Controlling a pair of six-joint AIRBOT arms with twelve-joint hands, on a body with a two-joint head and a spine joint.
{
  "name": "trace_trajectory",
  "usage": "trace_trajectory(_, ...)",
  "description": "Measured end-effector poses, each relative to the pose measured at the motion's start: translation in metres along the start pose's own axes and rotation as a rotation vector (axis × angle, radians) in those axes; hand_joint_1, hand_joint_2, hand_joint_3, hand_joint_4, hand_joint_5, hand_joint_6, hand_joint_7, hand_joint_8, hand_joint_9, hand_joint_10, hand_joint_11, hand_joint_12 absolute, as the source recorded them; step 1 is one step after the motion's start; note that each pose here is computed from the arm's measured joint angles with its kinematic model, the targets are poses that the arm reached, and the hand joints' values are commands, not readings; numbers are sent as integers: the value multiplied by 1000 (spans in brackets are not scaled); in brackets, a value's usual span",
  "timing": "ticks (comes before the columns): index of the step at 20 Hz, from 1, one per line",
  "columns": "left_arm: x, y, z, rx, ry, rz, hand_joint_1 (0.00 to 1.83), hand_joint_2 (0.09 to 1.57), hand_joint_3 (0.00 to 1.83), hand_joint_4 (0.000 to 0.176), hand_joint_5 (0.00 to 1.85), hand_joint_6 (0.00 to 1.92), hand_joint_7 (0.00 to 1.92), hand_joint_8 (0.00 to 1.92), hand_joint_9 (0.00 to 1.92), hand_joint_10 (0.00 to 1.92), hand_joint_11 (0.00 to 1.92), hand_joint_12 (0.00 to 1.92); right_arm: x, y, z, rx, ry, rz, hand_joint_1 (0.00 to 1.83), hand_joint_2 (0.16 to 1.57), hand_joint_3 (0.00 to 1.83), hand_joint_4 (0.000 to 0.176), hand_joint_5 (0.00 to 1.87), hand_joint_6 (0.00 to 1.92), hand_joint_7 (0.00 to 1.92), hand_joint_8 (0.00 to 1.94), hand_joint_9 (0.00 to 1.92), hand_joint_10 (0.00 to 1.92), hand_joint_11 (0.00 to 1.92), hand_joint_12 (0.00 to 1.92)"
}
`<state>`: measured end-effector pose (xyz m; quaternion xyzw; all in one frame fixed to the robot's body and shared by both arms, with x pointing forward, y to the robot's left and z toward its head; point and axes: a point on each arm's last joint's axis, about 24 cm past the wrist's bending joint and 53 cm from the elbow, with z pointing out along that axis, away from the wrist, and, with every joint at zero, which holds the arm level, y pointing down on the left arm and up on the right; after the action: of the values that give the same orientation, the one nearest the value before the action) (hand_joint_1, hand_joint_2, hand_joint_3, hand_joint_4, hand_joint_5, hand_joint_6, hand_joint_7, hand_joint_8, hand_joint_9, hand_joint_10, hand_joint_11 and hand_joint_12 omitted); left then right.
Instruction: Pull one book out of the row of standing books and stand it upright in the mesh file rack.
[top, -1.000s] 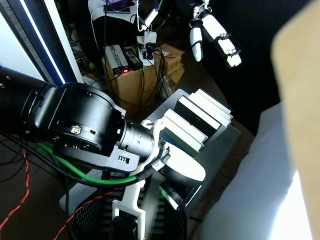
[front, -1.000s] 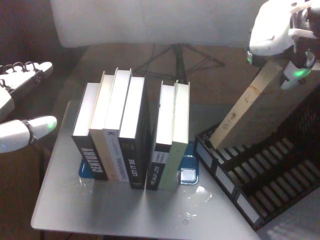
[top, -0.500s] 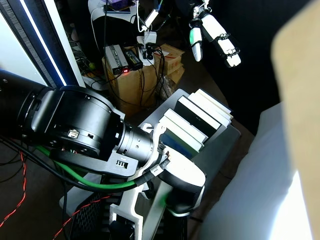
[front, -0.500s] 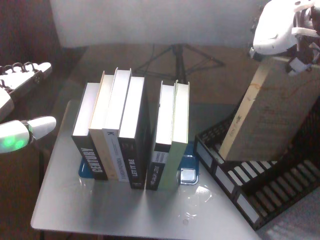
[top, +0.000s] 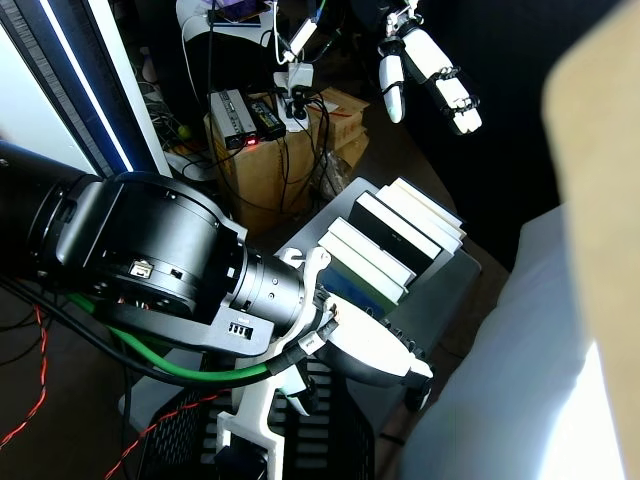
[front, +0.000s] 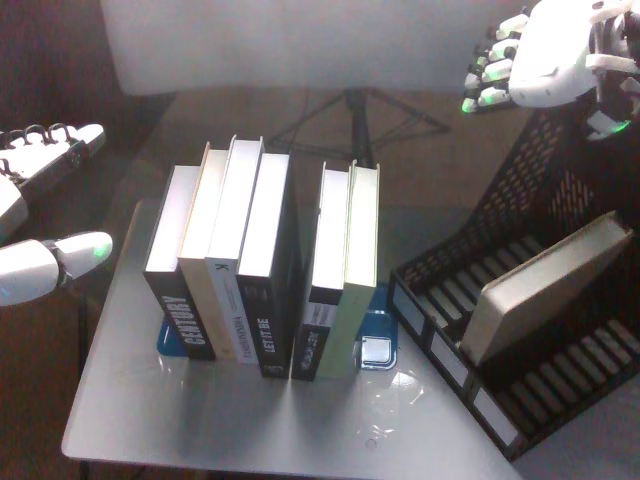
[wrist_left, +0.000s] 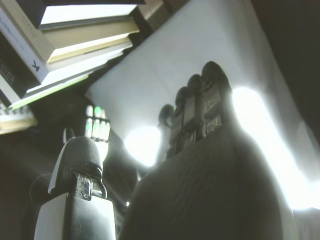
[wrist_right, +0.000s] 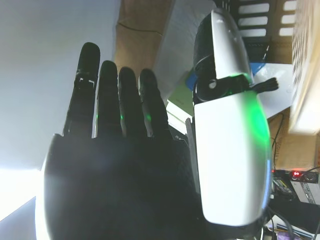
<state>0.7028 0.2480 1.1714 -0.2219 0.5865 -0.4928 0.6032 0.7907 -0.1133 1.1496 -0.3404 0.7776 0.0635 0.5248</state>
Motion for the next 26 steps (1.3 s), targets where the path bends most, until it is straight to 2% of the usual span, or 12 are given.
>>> trace_trajectory(4,0,0,0,-1,0,0,359,1284,0,90,0,0,0,0,0,0,0,0,0,2,-1,-3,-2,-2,1088,1028,9,0,11,0,0,0,0,11,0,586)
trace_trajectory(8,0,0,0,0,0,0,353,1286,0,104,0,0,0,0,0,0,0,0,0,3,-3,-6,-5,3,863,1135,32,0,0,0,0,0,0,0,0,475)
trace_trajectory(10,0,0,0,-1,-1,-1,359,1284,0,111,0,0,0,0,0,0,0,0,-1,0,-6,-3,-7,14,568,1214,18,0,0,0,0,0,30,15,0,850)
trace_trajectory(11,0,0,0,-1,0,-1,360,1288,1,116,0,0,0,0,0,0,0,0,-2,-1,-7,-2,-9,18,569,1211,11,0,5,2,0,0,40,21,0,892)
trace_trajectory(12,0,0,0,-1,0,-1,365,1296,5,98,0,0,0,0,0,0,0,0,-5,-3,-8,2,-16,21,715,1191,1,0,17,6,0,0,21,15,0,957)
trace_trajectory(14,0,0,0,-1,0,-1,365,1292,2,110,0,0,0,0,0,0,0,0,-9,-5,-12,5,-28,34,766,1181,0,0,30,10,0,0,26,24,0,1171)
trace_trajectory(16,0,0,0,-1,1,-1,363,1288,0,98,0,0,0,0,0,0,0,0,-14,-5,-20,1,-44,53,668,1243,9,0,2,0,0,0,0,0,0,597)
trace_trajectory(18,1,-3,2,5,1,-4,372,1286,0,109,0,0,0,0,0,0,0,0,-26,2,-25,-9,-78,76,731,1248,1,0,0,0,0,0,0,0,0,121)
trace_trajectory(21,3,-16,8,43,6,-6,366,1291,1,121,0,0,0,0,0,0,0,0,-58,21,-47,-88,-144,205,527,1297,0,0,0,0,0,0,3,0,0,128)
trace_trajectory(22,3,-19,9,51,9,-7,352,1297,3,108,0,0,0,0,0,0,0,0,-70,19,-52,-101,-193,263,542,1303,0,0,0,0,0,0,0,0,0,25)
trace_trajectory(23,3,-21,10,56,8,-8,373,1296,2,90,0,0,0,0,0,0,0,0,-73,15,-57,-118,-215,321,506,1302,0,0,0,0,0,0,0,0,0,4)
trace_trajectory(26,5,-31,17,76,19,-7,382,1284,0,107,0,0,0,0,0,0,10,5,-70,15,-63,-215,-246,555,409,1327,9,11,0,0,0,0,0,0,0,0)
